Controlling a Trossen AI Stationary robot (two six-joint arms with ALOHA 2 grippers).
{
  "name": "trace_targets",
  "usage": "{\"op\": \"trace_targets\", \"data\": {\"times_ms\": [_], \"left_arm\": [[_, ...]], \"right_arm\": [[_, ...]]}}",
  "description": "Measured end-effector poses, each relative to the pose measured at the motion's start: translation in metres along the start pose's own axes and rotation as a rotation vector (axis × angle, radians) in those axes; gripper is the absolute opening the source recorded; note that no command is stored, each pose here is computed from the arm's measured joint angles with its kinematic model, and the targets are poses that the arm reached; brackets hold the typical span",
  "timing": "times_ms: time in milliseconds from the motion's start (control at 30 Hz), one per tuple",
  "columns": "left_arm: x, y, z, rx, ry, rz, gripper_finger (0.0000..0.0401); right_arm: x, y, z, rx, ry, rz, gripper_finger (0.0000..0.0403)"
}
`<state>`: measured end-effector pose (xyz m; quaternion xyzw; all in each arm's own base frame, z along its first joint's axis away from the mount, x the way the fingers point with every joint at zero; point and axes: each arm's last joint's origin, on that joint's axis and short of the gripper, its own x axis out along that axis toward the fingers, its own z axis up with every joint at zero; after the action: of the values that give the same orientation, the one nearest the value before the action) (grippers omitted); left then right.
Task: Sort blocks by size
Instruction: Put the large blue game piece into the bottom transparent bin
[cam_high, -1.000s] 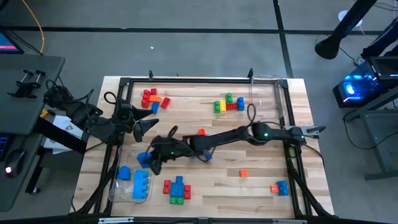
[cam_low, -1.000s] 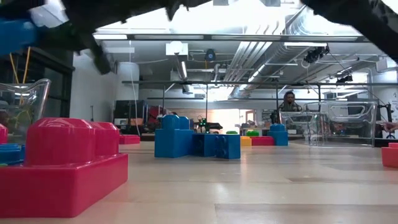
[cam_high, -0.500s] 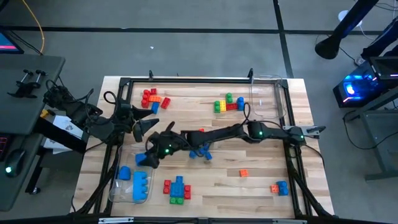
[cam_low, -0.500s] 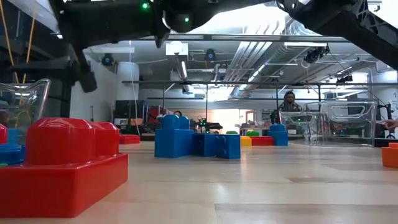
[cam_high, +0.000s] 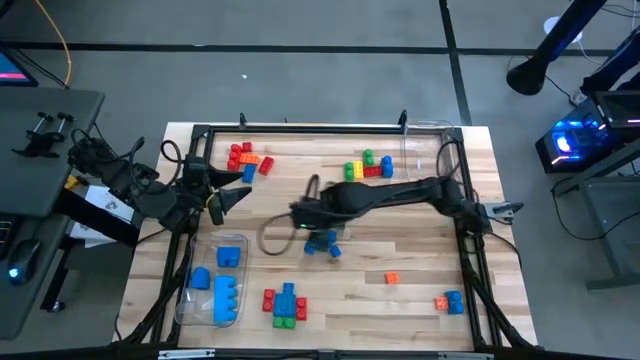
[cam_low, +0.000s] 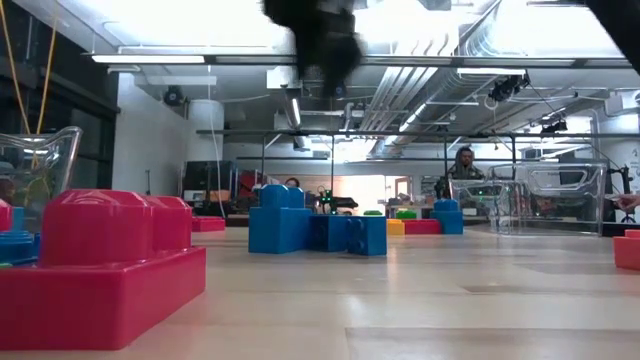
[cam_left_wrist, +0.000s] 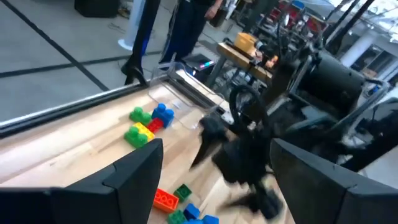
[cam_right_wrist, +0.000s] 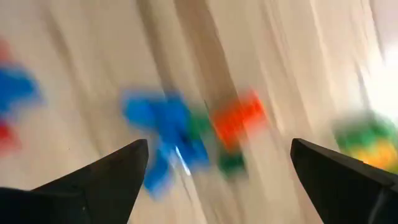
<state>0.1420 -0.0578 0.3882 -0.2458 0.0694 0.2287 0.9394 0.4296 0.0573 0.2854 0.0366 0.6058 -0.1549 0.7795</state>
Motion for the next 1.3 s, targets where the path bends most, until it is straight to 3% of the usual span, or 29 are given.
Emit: {"op": "trace_targets", "data": {"times_ms": [100,233,400,567,700,867,1300], "left_arm": [[0.011,-0.003,-0.003,-0.002,0.058,-0.023,0.0282],[0.042,-0.012,-0.019,0.039,0.204,-0.024,0.0282],[0.106,-0.022,-0.059,0.064,0.469,0.042,0.0282],[0.167,-0.022,-0.114,0.031,0.718,0.197,0.0282],[0.204,-0.024,-0.151,0.006,0.796,0.298,0.0282],[0.232,-0.028,-0.175,0.006,0.827,0.367,0.0282],[0.256,-0.02,-0.217,0.024,0.914,0.458,0.0274]], "right_arm": [[-0.009,-0.009,-0.042,0.046,0.102,-0.042,0.0388],[-0.022,-0.022,-0.111,0.263,0.118,-0.038,0.0388],[-0.028,-0.029,-0.189,0.682,0.04,0.08,0.0388],[-0.023,-0.026,-0.239,0.904,-0.007,0.178,0.0389],[-0.016,-0.022,-0.259,0.951,-0.004,0.16,0.0389],[-0.012,-0.019,-0.266,0.937,0.005,0.153,0.0389],[-0.012,-0.021,-0.265,0.865,-0.024,0.139,0.0389]]}}
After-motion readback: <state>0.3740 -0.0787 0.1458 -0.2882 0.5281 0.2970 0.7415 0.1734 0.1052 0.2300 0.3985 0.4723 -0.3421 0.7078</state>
